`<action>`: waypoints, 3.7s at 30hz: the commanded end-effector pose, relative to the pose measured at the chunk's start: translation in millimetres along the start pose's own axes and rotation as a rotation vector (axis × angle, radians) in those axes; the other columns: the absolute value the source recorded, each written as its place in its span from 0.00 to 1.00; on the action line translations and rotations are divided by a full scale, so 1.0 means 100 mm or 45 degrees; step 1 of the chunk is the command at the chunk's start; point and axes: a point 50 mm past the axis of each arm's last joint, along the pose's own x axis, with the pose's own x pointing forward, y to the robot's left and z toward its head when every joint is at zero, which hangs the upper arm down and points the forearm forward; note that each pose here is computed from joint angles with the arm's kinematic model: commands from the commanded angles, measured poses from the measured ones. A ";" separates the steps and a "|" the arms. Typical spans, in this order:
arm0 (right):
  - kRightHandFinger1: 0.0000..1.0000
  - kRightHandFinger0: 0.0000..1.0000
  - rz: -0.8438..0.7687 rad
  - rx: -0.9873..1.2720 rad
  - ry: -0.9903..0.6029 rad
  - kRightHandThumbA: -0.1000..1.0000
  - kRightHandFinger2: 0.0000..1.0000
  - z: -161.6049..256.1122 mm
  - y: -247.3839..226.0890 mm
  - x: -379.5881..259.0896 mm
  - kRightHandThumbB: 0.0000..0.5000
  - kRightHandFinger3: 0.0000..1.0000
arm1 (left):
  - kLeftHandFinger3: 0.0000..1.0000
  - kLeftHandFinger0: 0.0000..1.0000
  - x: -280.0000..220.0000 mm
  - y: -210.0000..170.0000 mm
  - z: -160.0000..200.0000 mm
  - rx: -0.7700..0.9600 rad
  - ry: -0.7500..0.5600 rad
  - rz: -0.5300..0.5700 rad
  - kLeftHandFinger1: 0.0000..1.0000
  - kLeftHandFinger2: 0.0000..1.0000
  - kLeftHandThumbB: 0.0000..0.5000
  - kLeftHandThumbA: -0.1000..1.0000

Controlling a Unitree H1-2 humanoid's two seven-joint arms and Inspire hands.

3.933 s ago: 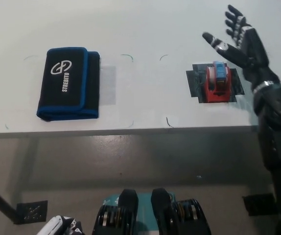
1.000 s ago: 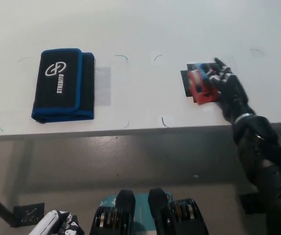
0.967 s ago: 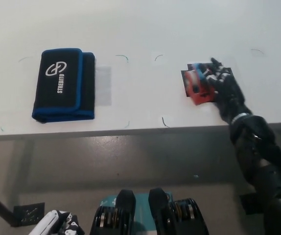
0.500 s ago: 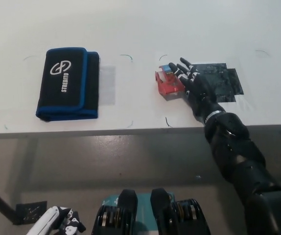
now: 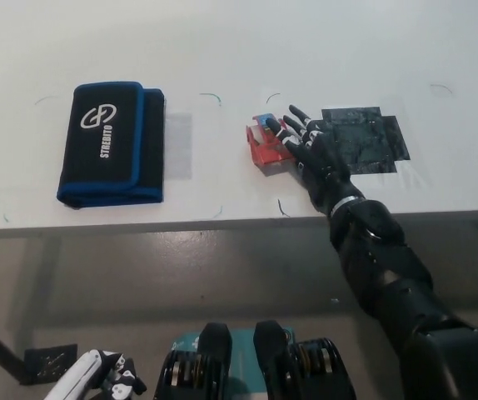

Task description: Use the right hand to move the tape on the right hand side to the notebook on the left hand side

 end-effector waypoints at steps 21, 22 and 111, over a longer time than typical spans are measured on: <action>1.00 1.00 0.263 0.003 -0.068 1.00 1.00 0.14 1.06 0.17 0.83 1.00 | 0.56 0.37 0.02 0.13 0.13 0.052 -0.062 -0.004 0.39 0.46 0.03 0.42; 1.00 1.00 0.255 -0.002 -0.060 1.00 1.00 0.13 1.05 0.17 0.83 1.00 | 0.56 0.37 0.02 0.13 0.13 0.053 -0.066 -0.005 0.40 0.46 0.04 0.43; 1.00 1.00 0.130 -0.924 -0.128 1.00 1.00 -0.26 -1.10 -3.25 0.39 1.00 | 0.55 0.36 -0.04 0.12 0.01 0.081 -0.003 -0.031 0.37 0.43 0.02 0.44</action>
